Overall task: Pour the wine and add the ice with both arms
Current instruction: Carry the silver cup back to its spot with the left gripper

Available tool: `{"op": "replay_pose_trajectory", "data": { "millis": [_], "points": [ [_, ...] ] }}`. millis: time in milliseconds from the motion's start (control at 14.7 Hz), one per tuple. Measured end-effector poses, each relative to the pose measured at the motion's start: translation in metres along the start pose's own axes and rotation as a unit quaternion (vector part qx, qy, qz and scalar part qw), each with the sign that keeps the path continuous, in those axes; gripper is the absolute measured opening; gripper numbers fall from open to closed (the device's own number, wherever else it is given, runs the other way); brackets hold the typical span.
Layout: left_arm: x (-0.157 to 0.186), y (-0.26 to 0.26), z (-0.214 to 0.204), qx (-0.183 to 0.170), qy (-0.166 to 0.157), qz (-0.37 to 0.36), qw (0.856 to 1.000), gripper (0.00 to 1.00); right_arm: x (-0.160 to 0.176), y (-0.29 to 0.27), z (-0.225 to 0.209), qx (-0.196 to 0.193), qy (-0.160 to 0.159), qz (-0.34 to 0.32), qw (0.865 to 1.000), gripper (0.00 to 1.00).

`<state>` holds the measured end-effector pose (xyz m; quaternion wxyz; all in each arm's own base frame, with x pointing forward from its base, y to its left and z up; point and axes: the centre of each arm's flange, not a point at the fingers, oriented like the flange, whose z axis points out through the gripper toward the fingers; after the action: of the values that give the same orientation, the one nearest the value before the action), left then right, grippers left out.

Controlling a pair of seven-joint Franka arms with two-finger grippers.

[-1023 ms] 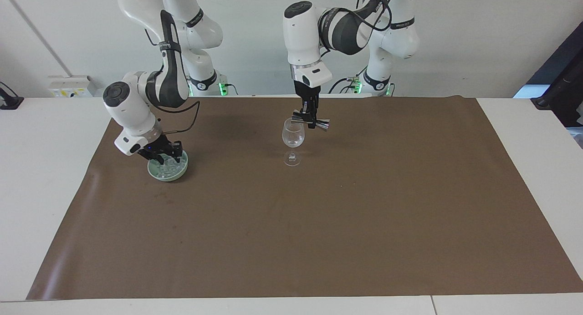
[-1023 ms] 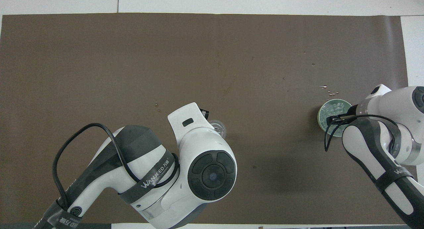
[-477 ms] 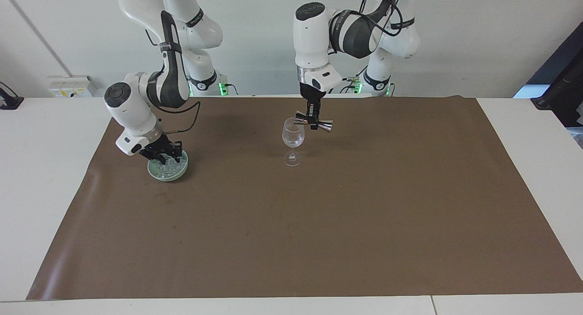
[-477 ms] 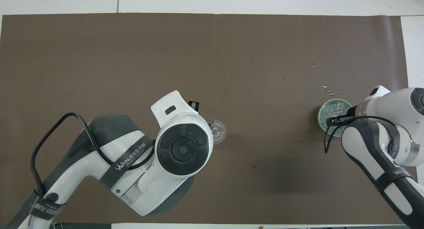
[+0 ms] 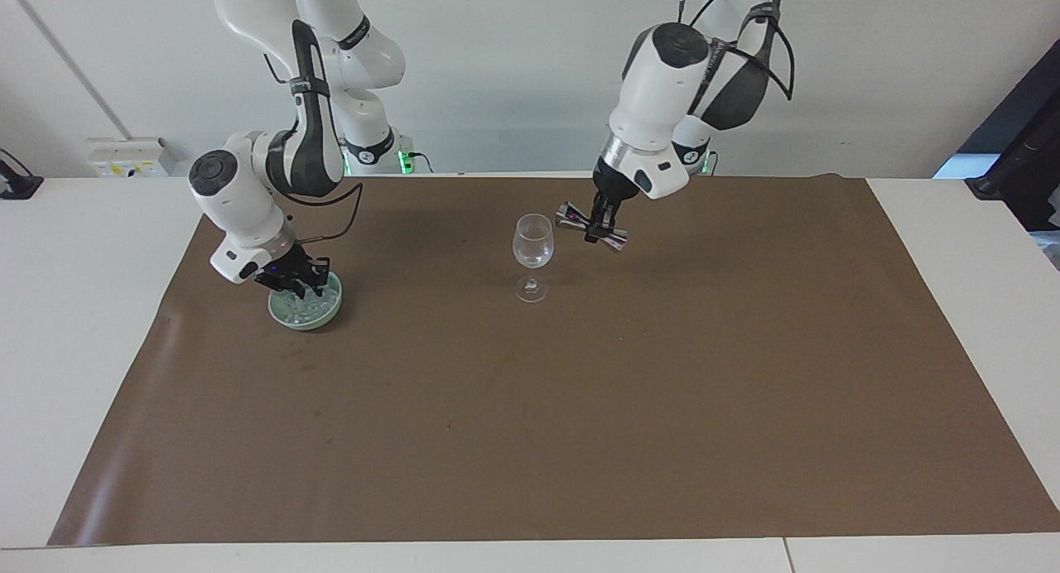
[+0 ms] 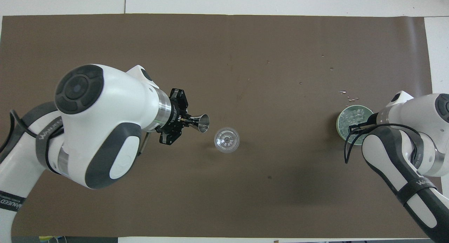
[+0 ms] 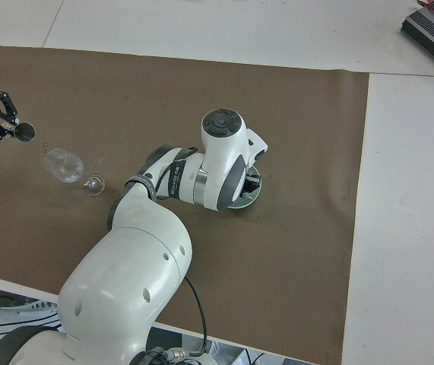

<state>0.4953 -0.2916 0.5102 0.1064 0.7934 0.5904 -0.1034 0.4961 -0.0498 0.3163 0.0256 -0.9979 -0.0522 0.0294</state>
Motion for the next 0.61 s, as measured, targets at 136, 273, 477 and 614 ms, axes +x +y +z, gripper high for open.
{"op": "replay_pose_trajectory", "data": {
  "millis": [136,273,477,614],
  "points": [
    [0.049,0.010,-0.012,-0.010,-0.050,-0.019,0.999,0.21,0.000,0.000,0.000,0.000,0.000,0.000,1.000,0.27],
    [0.101,0.012,-0.019,-0.026,-0.104,-0.033,0.994,0.21,0.000,0.000,0.000,0.000,0.000,0.000,1.000,0.25],
    [0.177,0.005,-0.024,-0.062,-0.178,-0.067,0.980,0.21,0.000,0.000,0.000,0.000,0.000,0.000,1.000,0.25],
    [0.230,-0.002,-0.026,-0.100,-0.231,-0.098,0.963,0.21,0.000,0.000,0.000,0.000,0.000,0.000,1.000,0.25]
  ]
}}
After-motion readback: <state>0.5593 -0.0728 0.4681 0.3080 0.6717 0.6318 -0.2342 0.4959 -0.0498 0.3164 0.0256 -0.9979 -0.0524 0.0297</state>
